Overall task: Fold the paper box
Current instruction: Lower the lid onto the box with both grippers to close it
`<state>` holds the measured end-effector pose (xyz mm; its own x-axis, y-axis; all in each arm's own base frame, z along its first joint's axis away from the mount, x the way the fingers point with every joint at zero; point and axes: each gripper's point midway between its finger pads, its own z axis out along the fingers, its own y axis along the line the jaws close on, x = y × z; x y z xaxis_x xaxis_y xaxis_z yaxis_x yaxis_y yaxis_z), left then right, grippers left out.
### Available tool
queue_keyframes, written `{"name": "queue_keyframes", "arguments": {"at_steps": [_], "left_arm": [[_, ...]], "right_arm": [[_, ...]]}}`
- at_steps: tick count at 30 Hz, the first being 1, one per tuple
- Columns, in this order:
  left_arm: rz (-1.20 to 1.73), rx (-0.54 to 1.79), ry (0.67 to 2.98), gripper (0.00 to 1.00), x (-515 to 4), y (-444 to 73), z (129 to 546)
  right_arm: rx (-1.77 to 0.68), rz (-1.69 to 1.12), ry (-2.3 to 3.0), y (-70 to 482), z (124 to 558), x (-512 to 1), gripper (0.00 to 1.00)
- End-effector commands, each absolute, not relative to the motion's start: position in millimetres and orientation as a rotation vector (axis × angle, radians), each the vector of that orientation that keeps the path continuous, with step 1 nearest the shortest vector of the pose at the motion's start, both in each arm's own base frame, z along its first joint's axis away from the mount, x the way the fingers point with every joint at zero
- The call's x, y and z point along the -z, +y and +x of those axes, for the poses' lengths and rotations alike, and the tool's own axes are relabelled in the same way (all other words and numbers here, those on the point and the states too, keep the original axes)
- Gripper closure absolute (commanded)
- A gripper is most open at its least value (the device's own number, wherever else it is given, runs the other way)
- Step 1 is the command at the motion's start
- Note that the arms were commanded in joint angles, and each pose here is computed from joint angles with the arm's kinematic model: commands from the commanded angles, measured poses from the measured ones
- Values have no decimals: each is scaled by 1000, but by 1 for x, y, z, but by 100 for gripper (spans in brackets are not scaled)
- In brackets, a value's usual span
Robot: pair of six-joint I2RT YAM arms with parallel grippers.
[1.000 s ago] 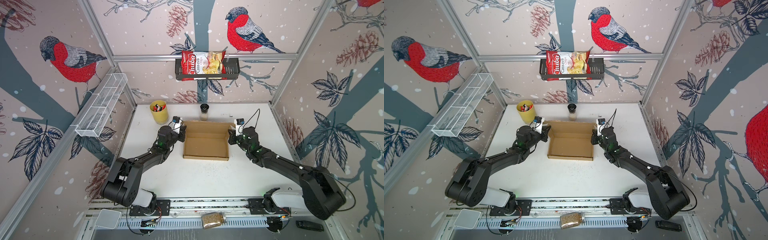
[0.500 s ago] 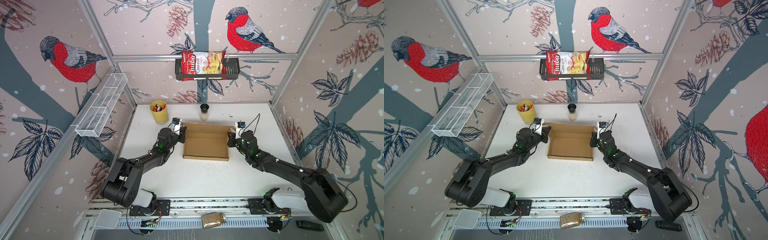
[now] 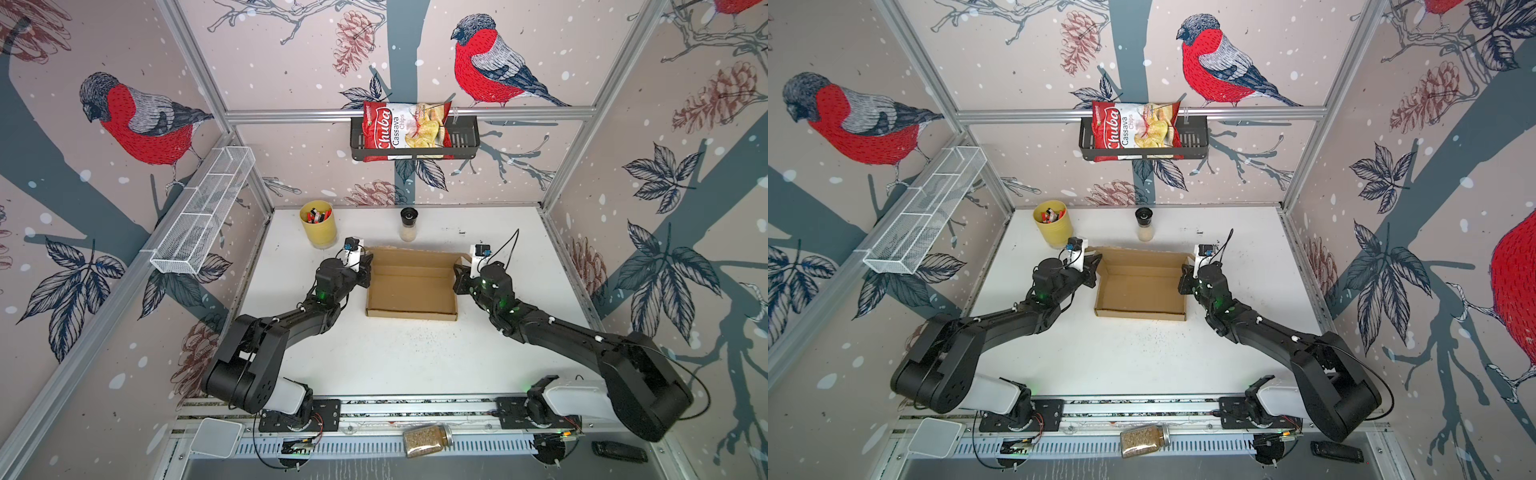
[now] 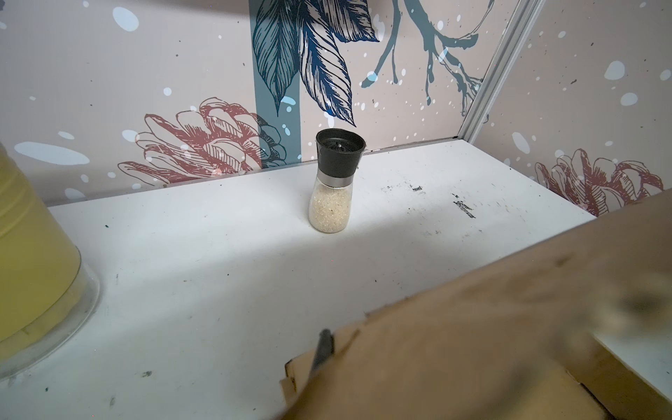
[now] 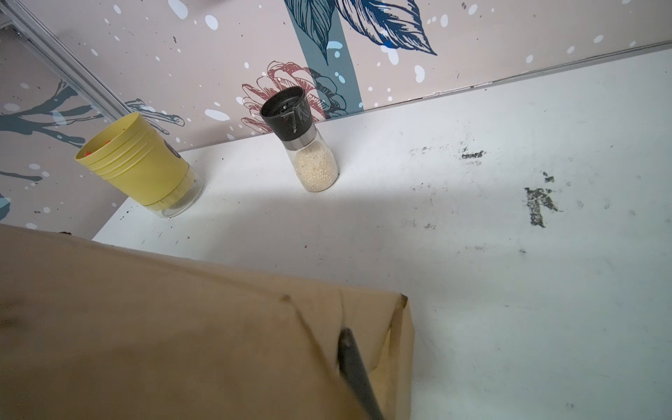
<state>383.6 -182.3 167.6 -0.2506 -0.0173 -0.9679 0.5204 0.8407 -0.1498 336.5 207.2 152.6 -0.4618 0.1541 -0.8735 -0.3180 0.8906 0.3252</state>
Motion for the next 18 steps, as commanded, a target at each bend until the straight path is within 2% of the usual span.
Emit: {"name": "queue_keyframes", "arguments": {"at_steps": [1, 12, 18], "left_arm": [[402, 599, 1797, 97, -159, -190, 372], [364, 602, 1820, 97, -141, -181, 354], [320, 648, 1801, 97, -152, -190, 353]], "right_arm": [[-575, -186, 2048, 212, 321, -133, 90], [-539, -277, 2070, 208, 309, -120, 88], [-546, -281, 2080, 209, 308, -116, 91]]}}
